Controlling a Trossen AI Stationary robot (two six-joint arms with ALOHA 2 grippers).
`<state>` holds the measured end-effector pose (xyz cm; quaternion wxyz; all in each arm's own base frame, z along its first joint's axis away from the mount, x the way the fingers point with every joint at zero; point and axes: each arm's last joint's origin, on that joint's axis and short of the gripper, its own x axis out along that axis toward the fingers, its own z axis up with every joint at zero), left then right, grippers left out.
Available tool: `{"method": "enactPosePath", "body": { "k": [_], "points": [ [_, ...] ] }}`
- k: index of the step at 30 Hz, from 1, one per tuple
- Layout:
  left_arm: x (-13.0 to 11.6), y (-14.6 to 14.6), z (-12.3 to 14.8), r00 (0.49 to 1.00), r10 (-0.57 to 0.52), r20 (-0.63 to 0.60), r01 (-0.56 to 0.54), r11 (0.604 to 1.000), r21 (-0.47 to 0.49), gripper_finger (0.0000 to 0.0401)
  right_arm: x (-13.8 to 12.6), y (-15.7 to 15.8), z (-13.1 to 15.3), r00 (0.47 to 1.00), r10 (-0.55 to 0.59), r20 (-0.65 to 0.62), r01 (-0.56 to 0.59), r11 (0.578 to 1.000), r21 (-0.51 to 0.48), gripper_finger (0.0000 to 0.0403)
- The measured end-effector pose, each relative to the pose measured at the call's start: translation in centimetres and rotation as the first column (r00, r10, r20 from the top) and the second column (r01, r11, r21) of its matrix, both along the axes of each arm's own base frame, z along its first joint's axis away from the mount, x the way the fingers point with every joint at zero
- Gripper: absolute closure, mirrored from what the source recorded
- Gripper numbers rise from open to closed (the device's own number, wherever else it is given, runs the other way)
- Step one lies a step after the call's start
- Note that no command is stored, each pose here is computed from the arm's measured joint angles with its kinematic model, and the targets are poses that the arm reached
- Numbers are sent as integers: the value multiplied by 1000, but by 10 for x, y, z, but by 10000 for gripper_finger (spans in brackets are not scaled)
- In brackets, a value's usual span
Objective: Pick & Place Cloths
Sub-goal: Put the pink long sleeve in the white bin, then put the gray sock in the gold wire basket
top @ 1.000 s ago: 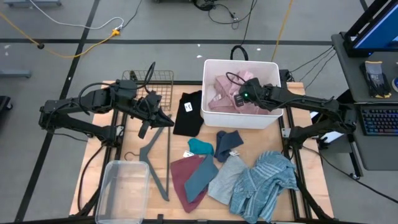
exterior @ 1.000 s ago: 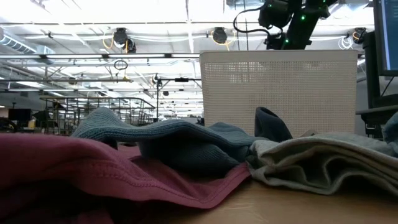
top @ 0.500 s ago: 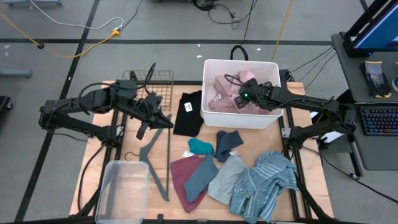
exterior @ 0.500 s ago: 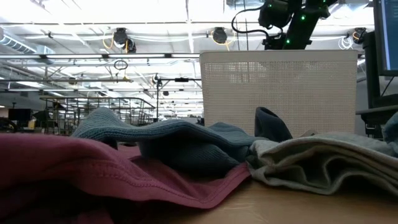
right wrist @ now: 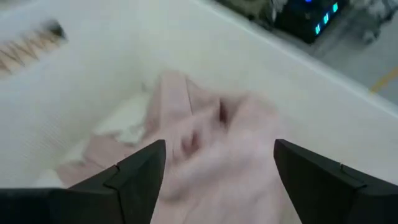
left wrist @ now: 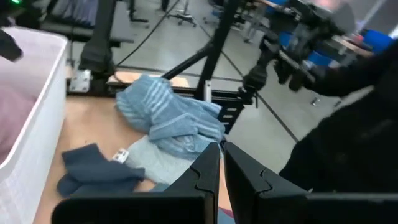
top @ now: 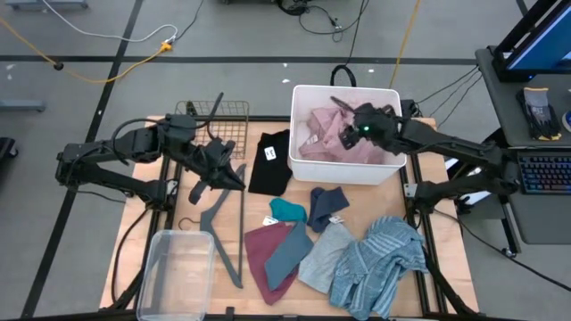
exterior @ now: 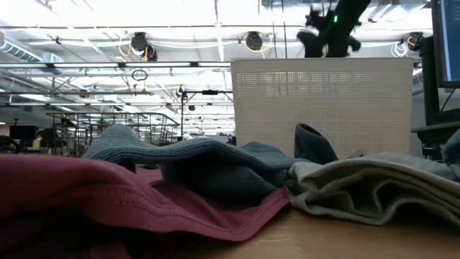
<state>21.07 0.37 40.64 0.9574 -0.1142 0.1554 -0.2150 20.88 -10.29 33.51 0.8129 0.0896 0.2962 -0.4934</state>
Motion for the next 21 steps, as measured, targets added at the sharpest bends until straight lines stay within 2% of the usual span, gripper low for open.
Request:
{"method": "enactPosePath", "body": {
  "k": [5,11,14,18,21],
  "points": [
    [-7,-1,4,999,-17,37,15,999,40,380,-16,15,39,990,57,130,-50,997,-59,121],
    [-15,-2,-2,994,-41,98,36,998,49,380,-40,36,62,923,243,298,-243,969,-39,137],
    [-19,-2,-10,991,-37,132,31,999,44,380,-47,47,67,865,355,355,-372,928,-20,150],
    [-29,-2,-22,982,-25,187,19,999,33,380,-51,62,68,776,483,405,-525,851,-8,170],
    [-38,0,-37,984,49,171,-50,999,3,380,-50,72,64,719,552,422,-610,793,0,187]
  ]
}}
